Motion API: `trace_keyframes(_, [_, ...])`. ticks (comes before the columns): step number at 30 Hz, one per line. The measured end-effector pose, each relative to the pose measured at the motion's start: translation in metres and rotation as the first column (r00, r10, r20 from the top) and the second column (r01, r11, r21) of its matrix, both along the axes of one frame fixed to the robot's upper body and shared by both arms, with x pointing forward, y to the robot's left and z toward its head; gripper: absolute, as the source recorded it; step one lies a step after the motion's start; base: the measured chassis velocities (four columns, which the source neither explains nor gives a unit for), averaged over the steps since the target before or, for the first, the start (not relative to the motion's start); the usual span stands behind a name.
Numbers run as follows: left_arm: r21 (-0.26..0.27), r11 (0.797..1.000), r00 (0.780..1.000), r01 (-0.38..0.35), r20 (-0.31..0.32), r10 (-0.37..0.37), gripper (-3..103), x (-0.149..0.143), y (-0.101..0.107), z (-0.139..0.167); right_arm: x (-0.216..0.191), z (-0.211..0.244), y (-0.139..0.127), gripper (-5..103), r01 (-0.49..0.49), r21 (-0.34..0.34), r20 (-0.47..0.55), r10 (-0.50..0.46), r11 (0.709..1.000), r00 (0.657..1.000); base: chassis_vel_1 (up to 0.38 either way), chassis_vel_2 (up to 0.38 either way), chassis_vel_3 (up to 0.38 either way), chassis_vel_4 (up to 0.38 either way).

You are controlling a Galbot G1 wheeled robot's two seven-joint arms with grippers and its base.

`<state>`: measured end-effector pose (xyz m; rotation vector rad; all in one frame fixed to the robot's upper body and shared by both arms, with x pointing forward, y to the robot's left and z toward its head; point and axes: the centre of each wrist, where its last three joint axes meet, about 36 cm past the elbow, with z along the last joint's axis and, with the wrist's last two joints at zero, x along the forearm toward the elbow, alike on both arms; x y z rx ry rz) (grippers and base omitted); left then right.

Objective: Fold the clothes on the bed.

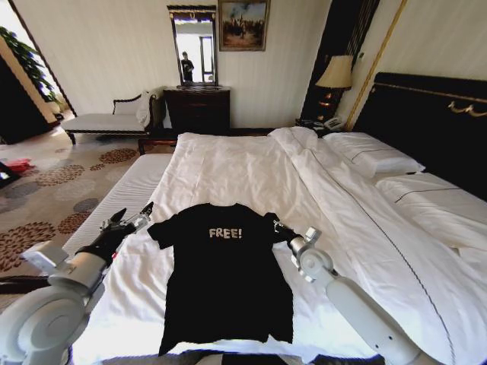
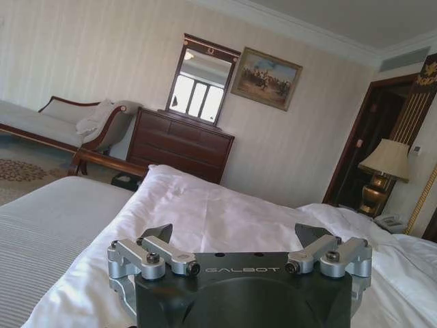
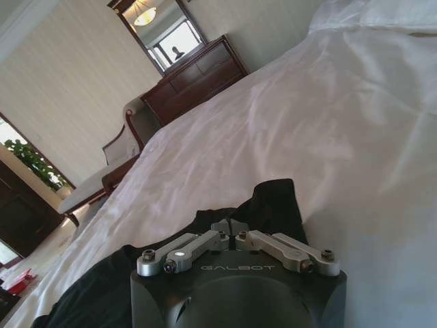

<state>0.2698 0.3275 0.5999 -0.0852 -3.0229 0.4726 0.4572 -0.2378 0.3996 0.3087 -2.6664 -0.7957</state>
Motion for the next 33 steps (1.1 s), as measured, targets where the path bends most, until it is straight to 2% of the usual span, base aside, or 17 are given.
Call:
trace_keyframes(8, [0.009, 1.0, 1.0, -0.004, 0.007, 0.003, 100, 0.0, 0.001, 0.002, 0.007, -0.008, 0.022, 0, -0.05, 0.034, 0.031, 0.049, 0.998, 0.998, 0.0, 0.0, 0.0, 0.0])
trace_keyframes(16, [0.0, 1.0, 1.0, 0.0, 0.004, 0.0, 100, 0.004, -0.001, -0.002, -0.004, -0.039, 0.042, 0, -0.104, -0.006, 0.028, 0.105, 0.995, 0.994, 0.0, 0.0, 0.0, 0.0])
trace_keyframes(28, [0.0, 1.0, 1.0, -0.007, -0.003, 0.007, 100, 0.006, -0.001, -0.005, -0.003, -0.051, 0.046, -1, -0.121, -0.039, 0.053, 0.123, 0.992, 0.991, 0.0, 0.0, 0.0, 0.0])
trace_keyframes(29, [-0.001, 1.0, 1.0, -0.007, -0.003, 0.007, 100, 0.006, -0.001, -0.005, -0.004, -0.05, 0.045, 9, -0.122, -0.036, 0.059, 0.124, 0.992, 0.99, 0.0, 0.0, 0.0, 0.0])
trace_keyframes(30, [-0.001, 1.0, 1.0, -0.007, -0.003, 0.007, 100, 0.006, -0.001, -0.005, -0.004, -0.05, 0.045, 9, -0.122, -0.036, 0.059, 0.124, 0.992, 0.99, 0.0, 0.0, 0.0, 0.0])
trace_keyframes(32, [-0.003, 1.0, 1.0, -0.008, -0.005, 0.008, 100, 0.007, -0.001, -0.006, -0.008, -0.046, 0.043, 20, -0.124, -0.025, 0.076, 0.126, 0.992, 0.989, 0.0, 0.0, 0.0, 0.0])
trace_keyframes(33, [-0.003, 1.0, 1.0, -0.008, -0.005, 0.008, 100, 0.007, -0.001, -0.006, -0.008, -0.046, 0.043, 20, -0.124, -0.025, 0.076, 0.126, 0.992, 0.989, 0.0, 0.0, 0.0, 0.0])
